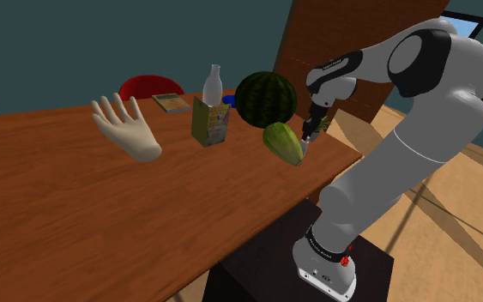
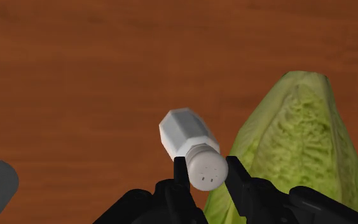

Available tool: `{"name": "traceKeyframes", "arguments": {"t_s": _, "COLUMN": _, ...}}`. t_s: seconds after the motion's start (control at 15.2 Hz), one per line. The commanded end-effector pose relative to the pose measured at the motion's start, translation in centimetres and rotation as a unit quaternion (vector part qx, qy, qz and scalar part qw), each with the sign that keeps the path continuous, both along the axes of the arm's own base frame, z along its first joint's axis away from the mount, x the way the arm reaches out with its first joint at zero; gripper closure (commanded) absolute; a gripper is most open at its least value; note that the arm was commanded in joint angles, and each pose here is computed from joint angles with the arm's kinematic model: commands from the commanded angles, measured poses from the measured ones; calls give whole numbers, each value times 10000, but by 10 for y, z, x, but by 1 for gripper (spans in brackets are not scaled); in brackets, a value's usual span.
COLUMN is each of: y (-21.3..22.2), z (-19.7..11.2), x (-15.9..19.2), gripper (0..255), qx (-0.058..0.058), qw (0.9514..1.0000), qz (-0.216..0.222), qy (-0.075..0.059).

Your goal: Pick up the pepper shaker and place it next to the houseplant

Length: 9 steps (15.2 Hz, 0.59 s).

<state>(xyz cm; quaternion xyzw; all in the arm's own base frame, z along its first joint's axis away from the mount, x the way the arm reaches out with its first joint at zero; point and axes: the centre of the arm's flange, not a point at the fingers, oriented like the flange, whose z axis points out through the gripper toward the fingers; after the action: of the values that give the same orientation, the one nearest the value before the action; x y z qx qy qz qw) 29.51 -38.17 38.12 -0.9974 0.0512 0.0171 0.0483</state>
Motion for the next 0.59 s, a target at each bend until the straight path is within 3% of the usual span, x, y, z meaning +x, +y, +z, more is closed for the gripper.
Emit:
{"name": "traceKeyframes", "arguments": {"t_s": 0.0, "y": 0, "z": -2, "x": 0, "gripper": 255, "qx": -2, "qw": 10000, "qz": 0, "qy": -3}}
{"name": "traceKeyframes", "arguments": {"t_s": 0.4, "y": 0, "z": -2, "x": 0, "gripper": 255, "qx": -2, "qw": 10000, "qz": 0, "qy": -3}}
{"name": "traceKeyframes", "arguments": {"t_s": 0.46, "y": 0, "z": -2, "x": 0, "gripper": 0, "qx": -2, "qw": 10000, "qz": 0, "qy": -3}}
{"name": "traceKeyframes", "arguments": {"t_s": 0.53, "y": 0, "z": -2, "x": 0, "gripper": 0, "qx": -2, "qw": 10000, "qz": 0, "qy": -2}}
